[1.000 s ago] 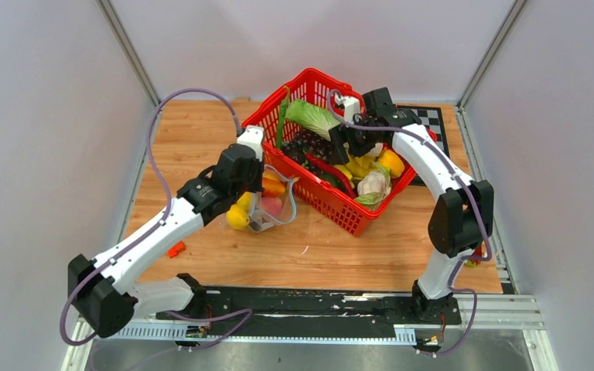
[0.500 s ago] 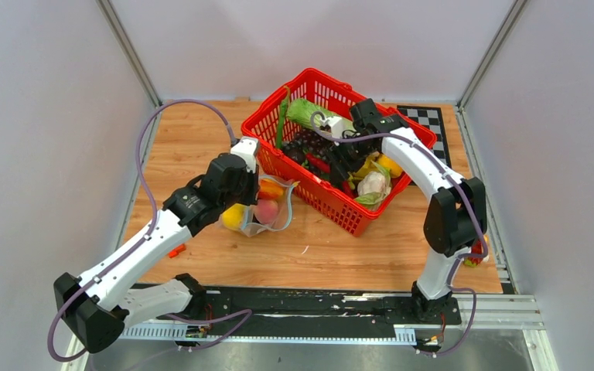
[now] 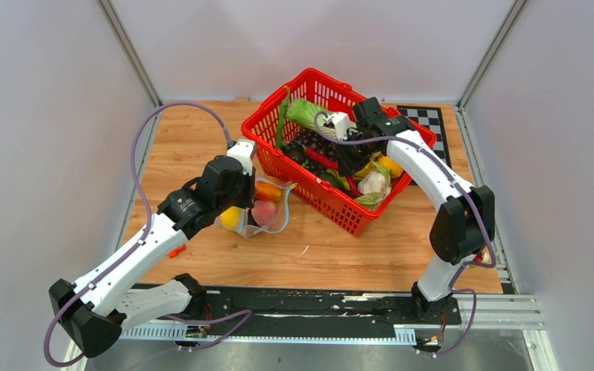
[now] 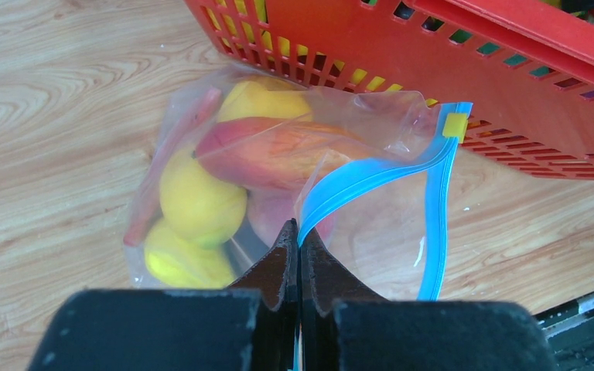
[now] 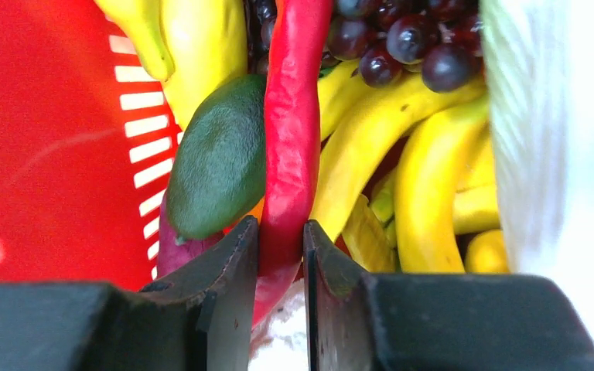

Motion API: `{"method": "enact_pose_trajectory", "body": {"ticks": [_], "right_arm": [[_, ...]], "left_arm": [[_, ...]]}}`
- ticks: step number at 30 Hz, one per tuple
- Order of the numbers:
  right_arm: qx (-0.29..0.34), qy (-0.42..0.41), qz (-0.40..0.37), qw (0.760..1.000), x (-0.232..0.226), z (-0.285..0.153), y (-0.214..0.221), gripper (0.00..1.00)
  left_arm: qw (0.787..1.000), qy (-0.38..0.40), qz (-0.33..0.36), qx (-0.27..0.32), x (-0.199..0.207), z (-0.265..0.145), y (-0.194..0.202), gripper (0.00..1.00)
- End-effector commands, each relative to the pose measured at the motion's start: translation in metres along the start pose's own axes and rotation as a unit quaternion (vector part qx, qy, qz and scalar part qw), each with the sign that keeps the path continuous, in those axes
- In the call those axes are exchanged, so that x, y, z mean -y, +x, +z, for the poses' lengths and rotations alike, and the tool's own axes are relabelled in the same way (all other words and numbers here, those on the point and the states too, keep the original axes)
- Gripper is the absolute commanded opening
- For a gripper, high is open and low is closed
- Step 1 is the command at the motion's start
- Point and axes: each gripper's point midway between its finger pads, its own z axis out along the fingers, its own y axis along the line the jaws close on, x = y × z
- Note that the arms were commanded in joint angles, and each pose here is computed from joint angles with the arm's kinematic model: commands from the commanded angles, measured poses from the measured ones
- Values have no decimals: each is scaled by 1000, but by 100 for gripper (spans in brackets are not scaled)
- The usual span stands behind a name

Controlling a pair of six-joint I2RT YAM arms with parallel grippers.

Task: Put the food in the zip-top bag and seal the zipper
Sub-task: Pick up the fake vegetable from the bin, then place the fake vegetable in the bin, then pick up the fake fruit from the bin.

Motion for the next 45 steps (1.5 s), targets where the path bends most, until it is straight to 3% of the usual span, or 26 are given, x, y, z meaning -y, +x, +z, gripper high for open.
{"method": "enact_pose_trajectory", "body": {"ticks": [1, 10, 14, 17, 19, 23, 25, 26, 28, 30, 32, 36, 41, 45], "right_arm": [[92, 62, -19, 994, 4, -53, -33, 15], [211, 141, -29, 967, 6, -117, -53, 8], [237, 131, -38, 962, -1, -118, -54, 11], [210, 110, -42, 971, -4, -104, -44, 12], [170, 35, -70, 982, -25, -86, -30, 14], [142, -94, -89, 981, -64, -65, -25, 17], [111, -134, -110, 979, -78, -56, -20, 28], [96, -131, -116, 980, -77, -51, -18, 39], [91, -83, -106, 987, -60, -47, -28, 44], [106, -46, -99, 988, -45, -48, -42, 60], [133, -15, -91, 987, -34, -50, -60, 67], [183, 25, -76, 980, -12, -38, -93, 64], [143, -13, -58, 988, -8, -3, -98, 60], [106, 58, -13, 993, 30, 25, -98, 63]], "left_arm": [[1000, 2, -5, 31, 1, -10, -19, 0], [999, 0, -4, 32, 0, -9, -18, 0], [999, 3, -5, 32, 1, -8, -17, 0], [999, 4, -5, 31, 1, -8, -17, 0], [999, 5, -7, 33, 2, -9, -18, 0], [999, 4, -9, 36, 1, -11, -18, 0], [999, 3, -9, 37, 0, -11, -18, 0], [999, 2, -8, 36, 0, -12, -19, 0], [999, 0, -8, 37, -1, -14, -19, 0], [999, -5, -10, 39, -4, -15, -18, 0], [999, -9, -10, 40, -6, -16, -17, 0], [999, -13, -14, 41, -7, -16, -16, 0], [999, -14, -13, 41, -7, -15, -17, 0], [999, -12, -14, 42, -7, -14, -17, 0]]}}
